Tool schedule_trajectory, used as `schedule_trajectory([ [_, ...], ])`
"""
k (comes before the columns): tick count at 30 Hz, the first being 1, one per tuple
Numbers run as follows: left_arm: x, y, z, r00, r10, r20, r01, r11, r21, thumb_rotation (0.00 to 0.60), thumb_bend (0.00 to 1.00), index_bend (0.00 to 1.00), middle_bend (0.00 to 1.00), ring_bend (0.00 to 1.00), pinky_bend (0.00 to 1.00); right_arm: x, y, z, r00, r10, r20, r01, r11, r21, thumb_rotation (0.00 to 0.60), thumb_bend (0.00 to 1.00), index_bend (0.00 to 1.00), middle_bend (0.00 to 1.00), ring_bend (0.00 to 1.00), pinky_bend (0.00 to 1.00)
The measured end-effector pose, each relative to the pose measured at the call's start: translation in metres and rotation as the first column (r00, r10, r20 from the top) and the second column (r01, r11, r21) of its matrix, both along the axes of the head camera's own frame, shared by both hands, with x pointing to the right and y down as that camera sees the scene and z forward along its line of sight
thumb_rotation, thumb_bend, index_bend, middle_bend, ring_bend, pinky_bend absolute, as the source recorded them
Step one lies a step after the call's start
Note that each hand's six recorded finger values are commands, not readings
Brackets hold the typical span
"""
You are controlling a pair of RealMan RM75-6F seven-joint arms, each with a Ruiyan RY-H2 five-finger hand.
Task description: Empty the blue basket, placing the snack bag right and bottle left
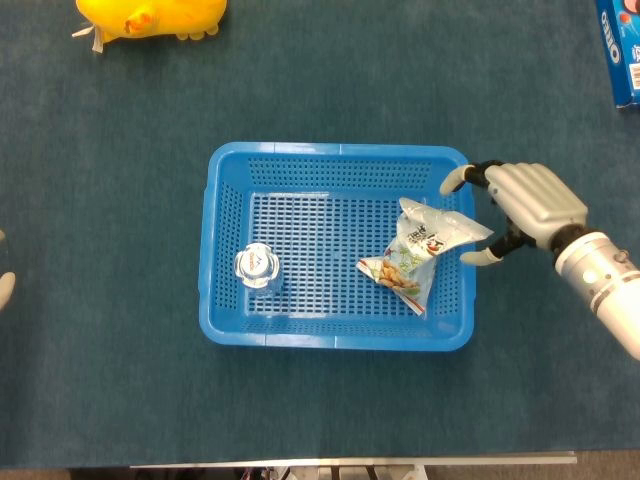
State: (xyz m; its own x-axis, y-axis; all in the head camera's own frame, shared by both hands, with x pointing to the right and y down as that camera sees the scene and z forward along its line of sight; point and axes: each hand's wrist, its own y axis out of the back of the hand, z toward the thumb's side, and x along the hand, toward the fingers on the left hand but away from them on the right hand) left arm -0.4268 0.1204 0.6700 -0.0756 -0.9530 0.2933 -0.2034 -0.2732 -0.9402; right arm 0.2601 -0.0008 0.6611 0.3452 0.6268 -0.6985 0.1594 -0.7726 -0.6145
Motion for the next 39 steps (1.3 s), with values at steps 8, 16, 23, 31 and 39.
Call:
schedule_trajectory([
  [8,-0.003,0.003,0.0,1.0,-0.013,-0.002,0.013,1.0,-0.004,0.6,0.26,0.38,0.5,0.27,0.43,-0.009,-0.003,0.006,1.0,-0.019,0.015,0.02,1.0,-0.023,0.6,0.04,0.32,0.33,0.27,0.38],
  [16,-0.005,0.006,0.0,1.0,-0.019,-0.006,0.019,1.0,-0.005,0.6,0.26,0.38,0.5,0.27,0.43,-0.017,-0.006,0.002,0.998,-0.056,-0.002,0.056,0.998,-0.003,0.6,0.05,0.34,0.41,0.51,0.69],
  [23,-0.007,0.008,0.001,1.0,-0.026,-0.009,0.026,1.0,-0.006,0.6,0.26,0.38,0.5,0.27,0.43,-0.022,-0.006,0.0,0.996,-0.086,-0.027,0.087,0.996,0.011,0.6,0.08,0.41,0.46,0.58,0.78],
  [31,-0.008,0.01,0.0,0.999,-0.031,-0.011,0.031,1.0,-0.003,0.6,0.26,0.38,0.5,0.27,0.43,-0.026,-0.008,0.003,0.989,-0.13,-0.074,0.132,0.991,0.021,0.6,0.08,0.41,0.46,0.58,0.8],
  [39,-0.01,0.012,0.0,0.999,-0.037,-0.013,0.037,0.999,-0.004,0.6,0.26,0.38,0.5,0.27,0.43,-0.032,-0.01,0.006,0.986,-0.14,-0.086,0.144,0.989,0.034,0.6,0.33,0.55,0.56,0.66,0.85],
])
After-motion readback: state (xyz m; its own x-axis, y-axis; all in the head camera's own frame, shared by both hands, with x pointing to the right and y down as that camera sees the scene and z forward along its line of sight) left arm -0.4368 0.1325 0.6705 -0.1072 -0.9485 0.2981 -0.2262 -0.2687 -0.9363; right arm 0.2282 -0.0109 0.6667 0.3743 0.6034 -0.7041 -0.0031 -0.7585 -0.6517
